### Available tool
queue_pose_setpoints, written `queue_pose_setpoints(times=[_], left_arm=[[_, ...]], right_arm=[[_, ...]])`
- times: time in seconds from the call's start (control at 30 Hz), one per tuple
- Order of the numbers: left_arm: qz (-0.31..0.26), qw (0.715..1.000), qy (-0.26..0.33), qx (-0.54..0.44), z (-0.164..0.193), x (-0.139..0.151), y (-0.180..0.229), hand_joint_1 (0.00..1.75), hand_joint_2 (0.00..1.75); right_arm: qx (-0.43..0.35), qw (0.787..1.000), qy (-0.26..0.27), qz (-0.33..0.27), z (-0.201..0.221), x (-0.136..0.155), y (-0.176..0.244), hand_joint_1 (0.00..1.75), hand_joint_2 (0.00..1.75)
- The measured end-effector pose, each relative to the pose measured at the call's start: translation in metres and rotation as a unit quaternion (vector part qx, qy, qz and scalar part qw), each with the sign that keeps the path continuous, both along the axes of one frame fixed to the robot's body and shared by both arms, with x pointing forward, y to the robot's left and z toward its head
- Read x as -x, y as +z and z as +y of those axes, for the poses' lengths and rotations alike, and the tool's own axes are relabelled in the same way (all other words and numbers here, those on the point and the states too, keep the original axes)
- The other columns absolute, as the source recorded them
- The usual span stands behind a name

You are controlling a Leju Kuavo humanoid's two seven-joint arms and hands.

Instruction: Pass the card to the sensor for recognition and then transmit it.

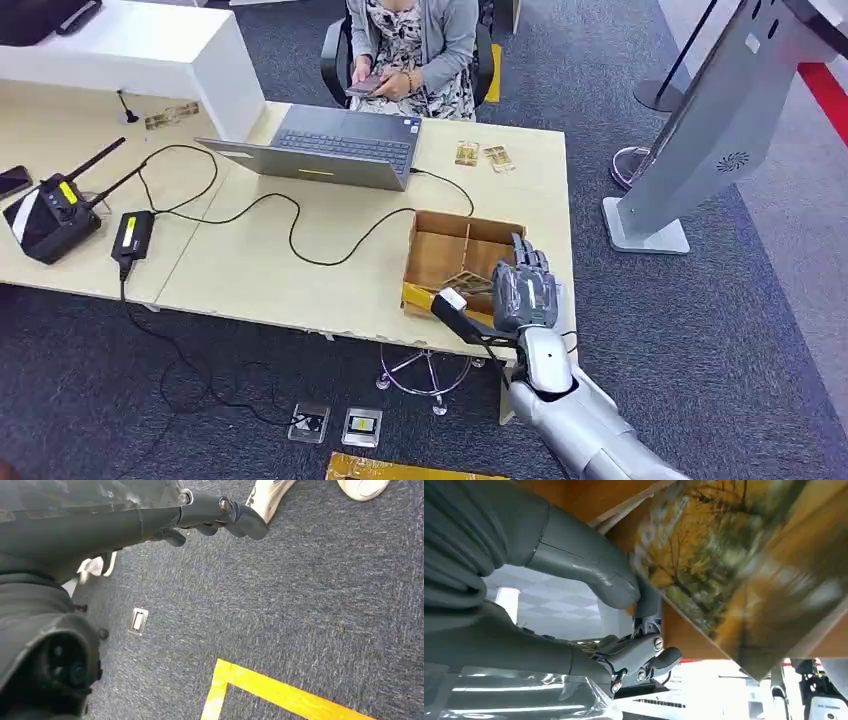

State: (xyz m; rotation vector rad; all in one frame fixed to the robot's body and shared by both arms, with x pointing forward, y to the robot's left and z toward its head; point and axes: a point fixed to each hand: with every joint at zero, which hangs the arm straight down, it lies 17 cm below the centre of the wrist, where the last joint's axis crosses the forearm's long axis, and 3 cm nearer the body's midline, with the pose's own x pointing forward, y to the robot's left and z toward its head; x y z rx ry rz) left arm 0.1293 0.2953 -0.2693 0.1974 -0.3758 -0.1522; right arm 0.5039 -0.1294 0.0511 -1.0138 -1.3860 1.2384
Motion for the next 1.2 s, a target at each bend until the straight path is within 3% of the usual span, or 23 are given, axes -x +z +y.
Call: queue_pose_setpoints(times=[0.43,0.47,0.5,0.57,0.6,0.73,0.77,1.2], left_arm=[[0.0,1.0,-0.005,0.0,-0.001,0.0,0.0,0.0,0.0],[0.0,1.0,-0.005,0.0,-0.001,0.0,0.0,0.0,0.0],[0.0,1.0,-0.005,0.0,-0.001,0.0,0.0,0.0,0.0],[-0.001,1.0,-0.006,0.0,-0.001,0.0,0.0,0.0,0.0],[-0.002,1.0,-0.007,0.0,-0.001,-0.001,0.0,0.0,0.0],[-0.003,1.0,-0.01,0.0,-0.001,-0.001,0.0,0.0,0.0],[-0.003,1.0,-0.01,0.0,-0.001,-0.001,0.0,0.0,0.0],[-0.002,1.0,-0.011,0.004,-0.003,-0.001,0.0,0.0,0.0]], right_arm=[[-0.01,1.0,0.004,0.002,0.001,0.001,-0.002,1.75,1.75],[-0.011,1.0,0.004,0.002,0.001,0.001,-0.002,1.64,1.75],[-0.013,1.0,0.005,0.002,0.001,0.001,-0.003,0.0,1.75],[-0.015,1.0,0.005,0.001,0.001,0.001,-0.003,0.0,1.75],[-0.017,1.0,0.005,0.0,0.002,0.002,-0.002,0.0,0.0],[-0.018,1.0,-0.004,-0.017,-0.001,0.0,0.004,0.0,0.0],[-0.015,1.0,-0.006,-0.019,-0.001,0.0,0.005,0.0,1.75],[0.132,0.989,-0.041,-0.058,-0.067,-0.037,0.045,0.0,1.75]])
